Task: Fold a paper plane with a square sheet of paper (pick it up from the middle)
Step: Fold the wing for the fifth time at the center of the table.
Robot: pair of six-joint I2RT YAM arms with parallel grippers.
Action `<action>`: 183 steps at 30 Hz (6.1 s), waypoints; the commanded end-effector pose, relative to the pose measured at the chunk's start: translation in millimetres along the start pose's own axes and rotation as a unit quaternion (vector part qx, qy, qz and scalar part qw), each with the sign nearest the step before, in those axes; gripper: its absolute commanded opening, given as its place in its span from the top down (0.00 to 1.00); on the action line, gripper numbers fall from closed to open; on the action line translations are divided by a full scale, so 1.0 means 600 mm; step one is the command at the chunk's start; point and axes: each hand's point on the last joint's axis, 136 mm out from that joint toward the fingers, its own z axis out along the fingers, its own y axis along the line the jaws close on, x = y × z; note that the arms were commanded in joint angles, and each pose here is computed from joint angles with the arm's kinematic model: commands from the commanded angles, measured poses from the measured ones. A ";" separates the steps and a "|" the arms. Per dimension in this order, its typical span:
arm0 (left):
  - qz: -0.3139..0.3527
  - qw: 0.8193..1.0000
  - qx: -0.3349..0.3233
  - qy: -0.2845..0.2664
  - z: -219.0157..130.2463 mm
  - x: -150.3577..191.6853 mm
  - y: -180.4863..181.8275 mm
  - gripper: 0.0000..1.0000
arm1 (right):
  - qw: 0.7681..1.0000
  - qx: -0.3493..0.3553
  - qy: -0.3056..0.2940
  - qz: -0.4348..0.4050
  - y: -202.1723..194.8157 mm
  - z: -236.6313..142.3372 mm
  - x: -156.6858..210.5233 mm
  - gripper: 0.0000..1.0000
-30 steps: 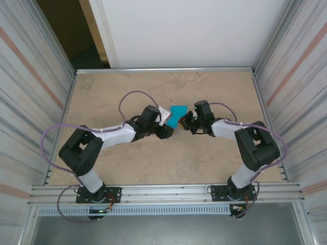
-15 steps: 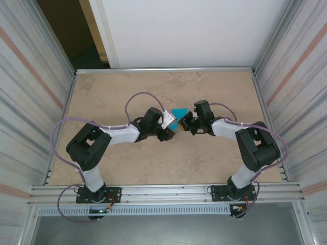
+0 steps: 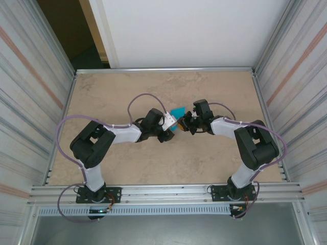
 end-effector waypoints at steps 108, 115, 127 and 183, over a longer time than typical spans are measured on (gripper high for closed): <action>-0.403 0.880 0.237 0.088 0.032 0.006 -0.021 0.75 | 0.968 0.229 0.026 -0.104 -0.184 0.026 -0.046 0.40; -0.381 0.893 0.231 0.068 0.009 -0.016 -0.019 0.67 | 0.967 0.231 0.026 -0.107 -0.181 0.026 -0.047 0.40; -0.346 0.923 0.160 0.062 -0.004 -0.014 -0.010 0.53 | 0.967 0.228 0.026 -0.112 -0.174 0.026 -0.046 0.40; -0.351 0.913 0.079 0.194 0.054 0.101 -0.006 0.76 | 0.951 0.293 0.041 -0.091 -0.235 0.046 -0.050 0.49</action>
